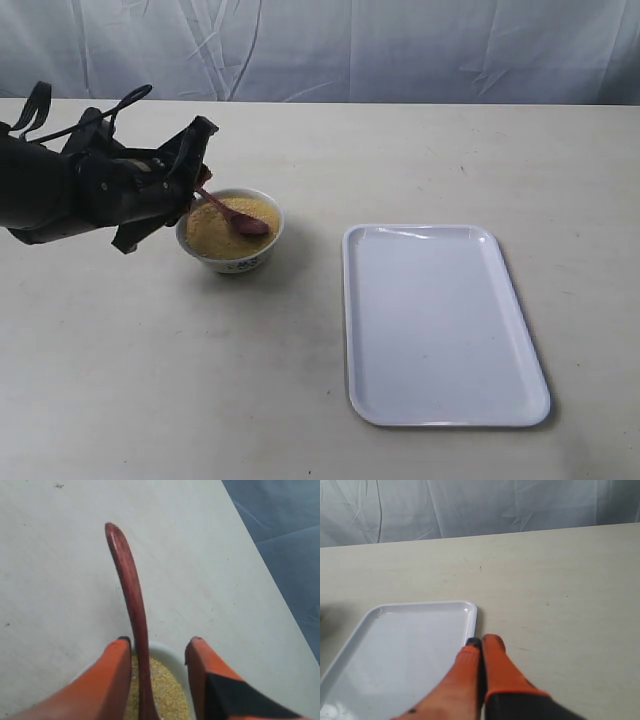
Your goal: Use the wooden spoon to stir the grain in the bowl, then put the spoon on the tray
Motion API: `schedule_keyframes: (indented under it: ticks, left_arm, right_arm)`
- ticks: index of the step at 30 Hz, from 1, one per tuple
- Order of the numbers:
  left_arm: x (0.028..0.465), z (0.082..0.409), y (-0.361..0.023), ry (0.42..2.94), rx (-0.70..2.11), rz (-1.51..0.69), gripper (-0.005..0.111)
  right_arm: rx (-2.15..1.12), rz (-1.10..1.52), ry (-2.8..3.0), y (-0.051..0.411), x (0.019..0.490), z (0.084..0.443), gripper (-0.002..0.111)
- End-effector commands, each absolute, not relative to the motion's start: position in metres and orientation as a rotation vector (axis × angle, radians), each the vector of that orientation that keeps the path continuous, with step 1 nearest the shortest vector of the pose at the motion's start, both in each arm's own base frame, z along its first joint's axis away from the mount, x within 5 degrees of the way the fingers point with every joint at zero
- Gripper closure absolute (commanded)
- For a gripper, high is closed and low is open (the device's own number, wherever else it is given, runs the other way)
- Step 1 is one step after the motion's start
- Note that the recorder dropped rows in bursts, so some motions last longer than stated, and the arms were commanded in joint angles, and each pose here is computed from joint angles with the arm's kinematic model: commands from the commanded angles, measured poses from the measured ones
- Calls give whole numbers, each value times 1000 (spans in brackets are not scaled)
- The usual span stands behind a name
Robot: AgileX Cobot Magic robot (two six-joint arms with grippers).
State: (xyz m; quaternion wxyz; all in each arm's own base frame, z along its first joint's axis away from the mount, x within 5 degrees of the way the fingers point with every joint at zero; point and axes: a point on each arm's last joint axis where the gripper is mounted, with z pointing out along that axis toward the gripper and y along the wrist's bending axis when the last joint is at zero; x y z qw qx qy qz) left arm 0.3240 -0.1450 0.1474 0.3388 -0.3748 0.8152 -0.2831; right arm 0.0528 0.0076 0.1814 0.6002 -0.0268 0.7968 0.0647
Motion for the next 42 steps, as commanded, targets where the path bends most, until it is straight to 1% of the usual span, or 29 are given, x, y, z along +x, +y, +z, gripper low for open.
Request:
schedule_keyframes:
  ticks: [1, 2, 5, 7, 9, 10, 12, 16, 23, 25, 28, 31, 32, 33, 35, 39, 42]
  left_arm:
    - [320, 149, -146, 2175, -928, -730, 68]
    - [318, 158, -146, 2175, -897, -743, 68]
    - [316, 192, -134, 2170, -669, -725, 68]
    - [314, 208, -114, 2173, -654, -686, 68]
    - [316, 218, -90, 2161, -638, -621, 68]
    - [316, 219, -85, 2164, -627, -599, 68]
    - [315, 215, -73, 2186, -595, -538, 68]
    - [301, 192, -60, 2227, -570, -472, 68]
    - [277, 165, -54, 2236, -606, -470, 68]
    - [270, 158, -54, 2236, -559, -481, 68]
    - [264, 156, -61, 2218, -411, -549, 68]
    - [262, 163, -70, 2117, -322, -723, 68]
    - [263, 165, -70, 2093, -354, -760, 68]
    - [265, 164, -68, 2073, -446, -797, 68]
    - [269, 162, -63, 2047, -564, -809, 68]
    - [277, 146, -53, 2071, -641, -781, 68]
    - [282, 130, -49, 2046, -739, -883, 68]
  right_arm:
    - [-65, 151, 1837, 8, 53, 181, 108]
    - [-65, 151, 1837, 8, 53, 181, 108]
    - [-65, 151, 1837, 8, 53, 181, 108]
    - [-65, 151, 1837, 8, 53, 181, 108]
    - [-65, 151, 1837, 8, 53, 181, 108]
    - [-65, 151, 1837, 8, 53, 181, 108]
    - [-65, 151, 1837, 8, 53, 181, 108]
    - [-65, 151, 1837, 8, 53, 181, 108]
    - [-65, 151, 1837, 8, 53, 181, 108]
    - [-65, 151, 1837, 8, 53, 181, 108]
    - [-65, 151, 1837, 8, 53, 181, 108]
    - [-65, 151, 1837, 8, 53, 181, 108]
    - [-65, 151, 1837, 8, 53, 181, 108]
    - [-65, 151, 1837, 8, 53, 181, 108]
    - [-65, 151, 1837, 8, 53, 181, 108]
    - [-65, 151, 1837, 8, 53, 181, 108]
    - [-65, 151, 1837, 8, 53, 181, 108]
